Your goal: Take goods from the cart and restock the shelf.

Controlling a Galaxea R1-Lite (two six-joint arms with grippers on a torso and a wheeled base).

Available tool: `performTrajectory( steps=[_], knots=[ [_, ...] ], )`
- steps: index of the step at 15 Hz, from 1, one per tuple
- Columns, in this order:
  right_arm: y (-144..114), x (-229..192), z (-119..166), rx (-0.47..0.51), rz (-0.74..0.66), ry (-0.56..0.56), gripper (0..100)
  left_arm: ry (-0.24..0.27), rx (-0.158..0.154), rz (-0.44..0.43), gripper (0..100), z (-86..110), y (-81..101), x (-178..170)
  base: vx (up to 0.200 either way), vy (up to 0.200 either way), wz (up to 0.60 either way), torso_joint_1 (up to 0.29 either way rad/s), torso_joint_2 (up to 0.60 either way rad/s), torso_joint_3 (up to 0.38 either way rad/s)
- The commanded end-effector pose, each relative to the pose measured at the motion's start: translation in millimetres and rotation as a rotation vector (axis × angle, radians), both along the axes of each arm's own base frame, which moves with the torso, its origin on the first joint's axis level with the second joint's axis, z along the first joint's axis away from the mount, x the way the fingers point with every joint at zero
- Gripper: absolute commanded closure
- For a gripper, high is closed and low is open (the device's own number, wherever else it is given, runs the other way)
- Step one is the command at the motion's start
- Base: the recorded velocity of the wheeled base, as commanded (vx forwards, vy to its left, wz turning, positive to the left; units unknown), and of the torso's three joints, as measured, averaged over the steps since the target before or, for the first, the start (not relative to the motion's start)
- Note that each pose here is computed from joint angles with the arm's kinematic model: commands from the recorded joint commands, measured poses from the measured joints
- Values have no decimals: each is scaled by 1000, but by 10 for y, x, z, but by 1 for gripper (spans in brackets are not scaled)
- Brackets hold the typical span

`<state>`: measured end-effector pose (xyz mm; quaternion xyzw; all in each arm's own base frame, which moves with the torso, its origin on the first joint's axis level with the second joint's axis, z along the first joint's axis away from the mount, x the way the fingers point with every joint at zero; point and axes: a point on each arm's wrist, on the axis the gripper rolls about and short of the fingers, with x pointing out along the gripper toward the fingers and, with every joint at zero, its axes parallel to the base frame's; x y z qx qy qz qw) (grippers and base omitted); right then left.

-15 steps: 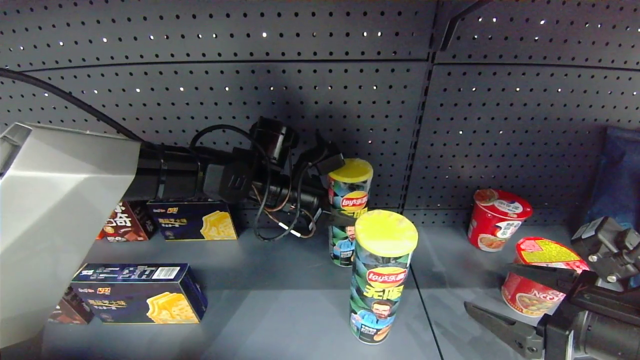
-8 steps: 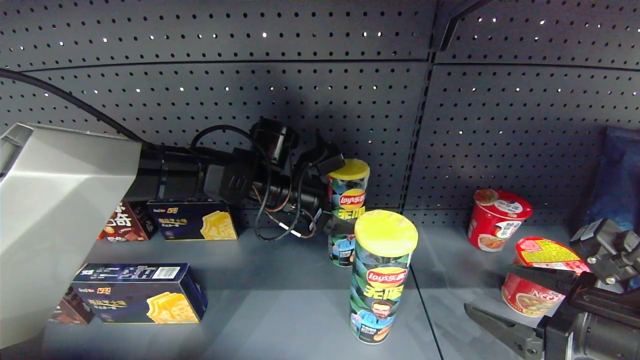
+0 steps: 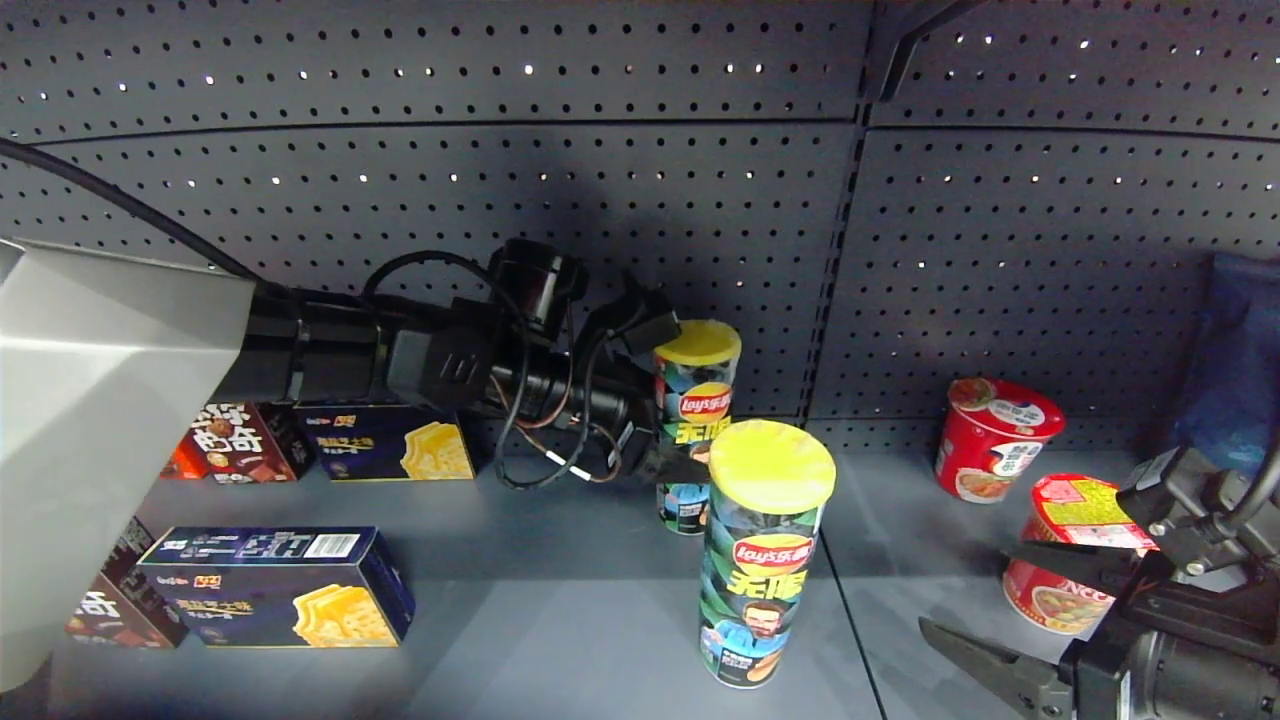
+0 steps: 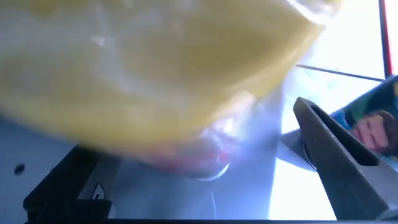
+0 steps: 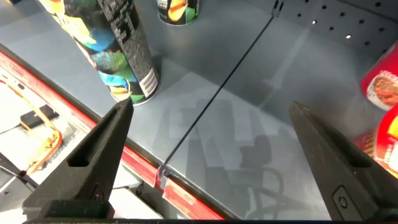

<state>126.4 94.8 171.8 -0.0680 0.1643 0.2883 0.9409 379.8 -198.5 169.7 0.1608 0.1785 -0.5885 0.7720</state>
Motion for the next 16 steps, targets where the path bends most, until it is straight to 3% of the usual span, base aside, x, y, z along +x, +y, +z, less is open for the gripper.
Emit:
performTrajectory(
  steps=[1,5,10,14,16],
  knots=[
    [22,25,-52,-17,3,23,0,-5,2,11,0,85,87,-116,0,0,0,0,0,0],
    [13,9,-163,-41,14,62,0,-28,-7,37,0,171,242,-231,0,0,0,0,0,0],
    [0,-4,-296,-80,10,110,0,-50,3,140,0,376,700,-534,0,0,0,0,0,0],
    [158,268,-251,-150,-96,126,0,-73,46,292,0,379,1137,-944,0,0,0,0,0,0],
    [193,317,-276,-148,-108,146,0,-82,72,337,0,387,1205,-1073,0,0,0,0,0,0]
  ],
)
